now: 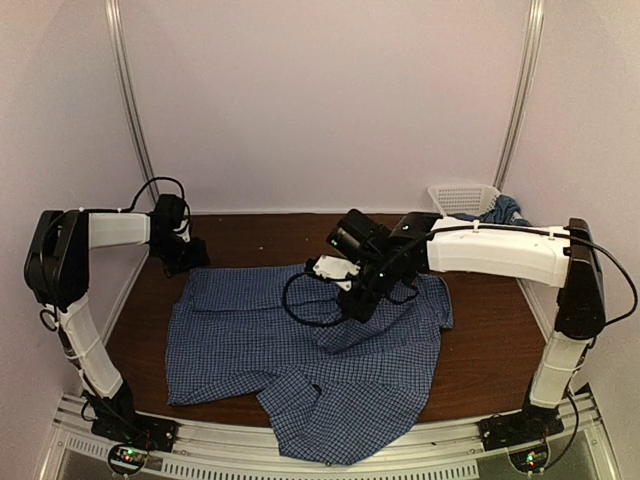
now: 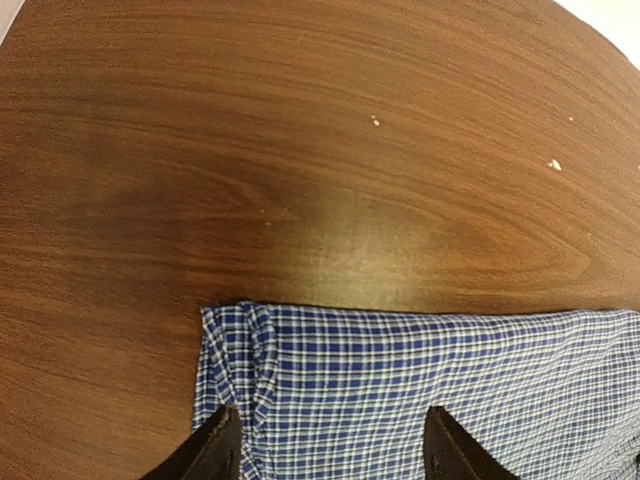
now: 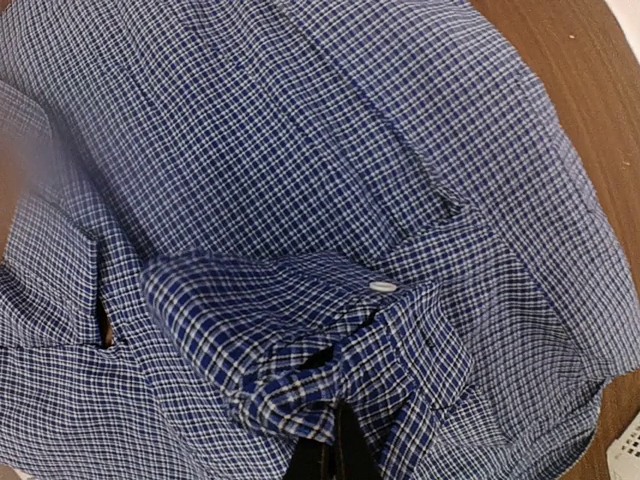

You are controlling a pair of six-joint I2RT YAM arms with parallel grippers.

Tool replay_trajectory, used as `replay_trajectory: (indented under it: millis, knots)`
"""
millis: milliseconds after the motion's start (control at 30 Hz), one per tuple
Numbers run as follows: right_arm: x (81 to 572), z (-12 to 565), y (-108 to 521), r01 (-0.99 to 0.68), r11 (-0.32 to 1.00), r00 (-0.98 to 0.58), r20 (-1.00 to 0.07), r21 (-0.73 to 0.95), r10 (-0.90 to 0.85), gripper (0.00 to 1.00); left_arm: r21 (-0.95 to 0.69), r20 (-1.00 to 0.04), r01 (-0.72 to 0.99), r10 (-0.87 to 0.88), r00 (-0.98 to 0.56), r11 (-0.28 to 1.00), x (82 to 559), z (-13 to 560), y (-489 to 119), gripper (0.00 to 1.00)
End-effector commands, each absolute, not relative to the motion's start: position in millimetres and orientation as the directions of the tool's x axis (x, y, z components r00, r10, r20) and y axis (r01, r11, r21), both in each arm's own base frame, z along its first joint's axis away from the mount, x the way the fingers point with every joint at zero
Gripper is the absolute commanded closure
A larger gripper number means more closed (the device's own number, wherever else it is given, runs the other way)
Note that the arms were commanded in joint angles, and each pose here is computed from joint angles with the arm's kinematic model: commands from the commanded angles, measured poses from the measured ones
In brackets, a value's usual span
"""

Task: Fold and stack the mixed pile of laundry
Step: Adjust the 1/3-folded shirt at the center of the board.

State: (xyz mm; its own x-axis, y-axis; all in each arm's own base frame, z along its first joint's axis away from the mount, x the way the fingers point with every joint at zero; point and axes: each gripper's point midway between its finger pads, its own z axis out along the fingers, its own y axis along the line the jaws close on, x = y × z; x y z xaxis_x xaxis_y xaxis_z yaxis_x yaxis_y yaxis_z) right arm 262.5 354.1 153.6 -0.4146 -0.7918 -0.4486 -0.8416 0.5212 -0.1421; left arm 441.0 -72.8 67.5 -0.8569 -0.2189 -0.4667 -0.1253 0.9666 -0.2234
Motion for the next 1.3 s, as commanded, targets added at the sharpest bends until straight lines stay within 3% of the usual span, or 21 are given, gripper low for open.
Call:
replay_trajectory:
  millis: [0, 200, 467, 733, 900, 1067, 1267]
  knots:
    - [258, 159, 390, -0.873, 0.486, -0.393, -0.538, -0.036, -0.746, 1.0, -0.194, -0.464, -0.176, -0.248, -0.851, 0.965, 448, 58, -59, 0.37]
    - [259, 193, 424, -0.894, 0.445, -0.38, -0.618, 0.055, -0.688, 1.0, -0.208, -0.444, -0.186, -0.262, -0.857, 0.96, 449, 51, -61, 0.37]
    - [245, 258, 423, -0.912, 0.403, -0.34, -0.695, 0.079, -0.634, 1.0, -0.233, -0.469, -0.152, -0.248, -0.848, 0.961, 451, 64, -66, 0.37]
    - [256, 192, 405, -0.893, 0.45, -0.376, -0.553, 0.004, -0.743, 1.0, -0.324, -0.63, 0.076, -0.155, -0.761, 0.943, 441, 131, -99, 0.33]
    - [267, 154, 368, -0.842, 0.53, -0.439, -0.442, -0.101, -0.782, 1.0, -0.335, -0.67, 0.151, -0.123, -0.732, 0.93, 424, 157, -112, 0.31]
    - [294, 154, 360, -0.799, 0.571, -0.44, -0.463, -0.19, -0.77, 1.0, -0.328, -0.704, 0.21, -0.091, -0.705, 0.921, 411, 164, -126, 0.3]
    - [334, 161, 398, -0.806, 0.513, -0.335, -0.488, -0.295, -0.806, 1.0, -0.392, -0.723, 0.201, -0.165, -0.671, 0.898, 405, 173, -129, 0.3]
